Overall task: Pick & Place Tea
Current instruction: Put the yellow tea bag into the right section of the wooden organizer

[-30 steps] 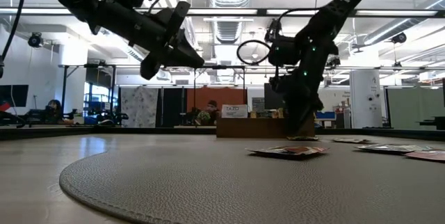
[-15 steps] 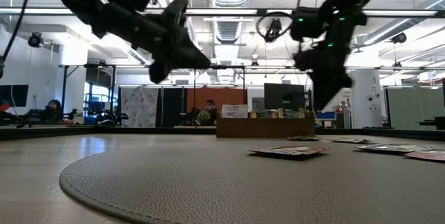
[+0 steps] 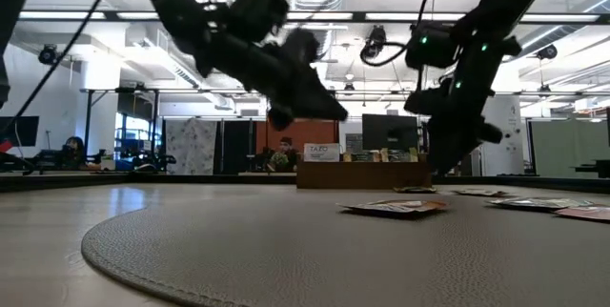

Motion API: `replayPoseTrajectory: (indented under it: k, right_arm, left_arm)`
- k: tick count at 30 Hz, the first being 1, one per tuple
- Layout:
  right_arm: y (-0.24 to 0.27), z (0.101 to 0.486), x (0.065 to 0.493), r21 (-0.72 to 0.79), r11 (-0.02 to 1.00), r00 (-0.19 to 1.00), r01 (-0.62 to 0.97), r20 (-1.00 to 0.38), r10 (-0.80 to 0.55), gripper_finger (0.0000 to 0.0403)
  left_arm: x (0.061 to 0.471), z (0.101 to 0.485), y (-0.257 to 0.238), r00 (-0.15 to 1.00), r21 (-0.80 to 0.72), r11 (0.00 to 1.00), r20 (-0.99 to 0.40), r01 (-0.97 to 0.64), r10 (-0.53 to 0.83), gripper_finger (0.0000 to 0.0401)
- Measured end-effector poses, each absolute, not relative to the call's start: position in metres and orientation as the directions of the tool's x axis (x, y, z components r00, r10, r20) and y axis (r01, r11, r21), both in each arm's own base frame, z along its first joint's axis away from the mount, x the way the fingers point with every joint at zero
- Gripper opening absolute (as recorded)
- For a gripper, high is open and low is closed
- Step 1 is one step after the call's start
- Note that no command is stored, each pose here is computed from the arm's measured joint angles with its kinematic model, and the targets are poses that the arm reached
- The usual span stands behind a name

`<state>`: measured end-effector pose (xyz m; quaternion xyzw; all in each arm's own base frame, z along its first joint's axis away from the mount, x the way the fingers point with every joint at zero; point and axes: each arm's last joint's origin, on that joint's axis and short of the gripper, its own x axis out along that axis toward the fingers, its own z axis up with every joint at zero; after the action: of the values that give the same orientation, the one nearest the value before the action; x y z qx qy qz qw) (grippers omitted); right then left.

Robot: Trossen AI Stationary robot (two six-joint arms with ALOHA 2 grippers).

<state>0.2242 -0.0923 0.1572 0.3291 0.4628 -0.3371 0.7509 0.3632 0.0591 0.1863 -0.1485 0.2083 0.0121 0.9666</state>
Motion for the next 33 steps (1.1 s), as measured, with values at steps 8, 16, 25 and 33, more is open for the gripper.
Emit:
replayPoseTrajectory:
  k: [8,16,25,33]
  right_arm:
    - [-0.093,0.13,0.232,0.132,0.609,0.285,0.782,-0.945,-0.161,0.0116]
    - [-0.085,0.134,0.236,0.21,0.663,0.356,0.718,-0.93,-0.09,0.0116]
    - [-0.082,0.126,0.239,0.226,0.718,0.363,0.659,-0.931,-0.041,0.011]
    - [-0.08,0.164,0.233,0.216,0.747,0.485,0.629,-0.86,-0.16,0.0102]
  left_arm:
    - [0.4,0.167,0.065,0.896,-0.366,0.917,-0.443,-0.16,-0.02,0.0035]
    - [0.414,0.146,0.075,0.799,-0.274,0.894,-0.585,-0.355,0.138,0.0035]
    - [0.425,0.134,0.091,0.803,-0.381,0.822,-0.579,-0.422,0.144,0.0035]
    - [0.432,0.14,0.095,0.816,-0.397,0.815,-0.557,-0.423,0.153,0.0035]
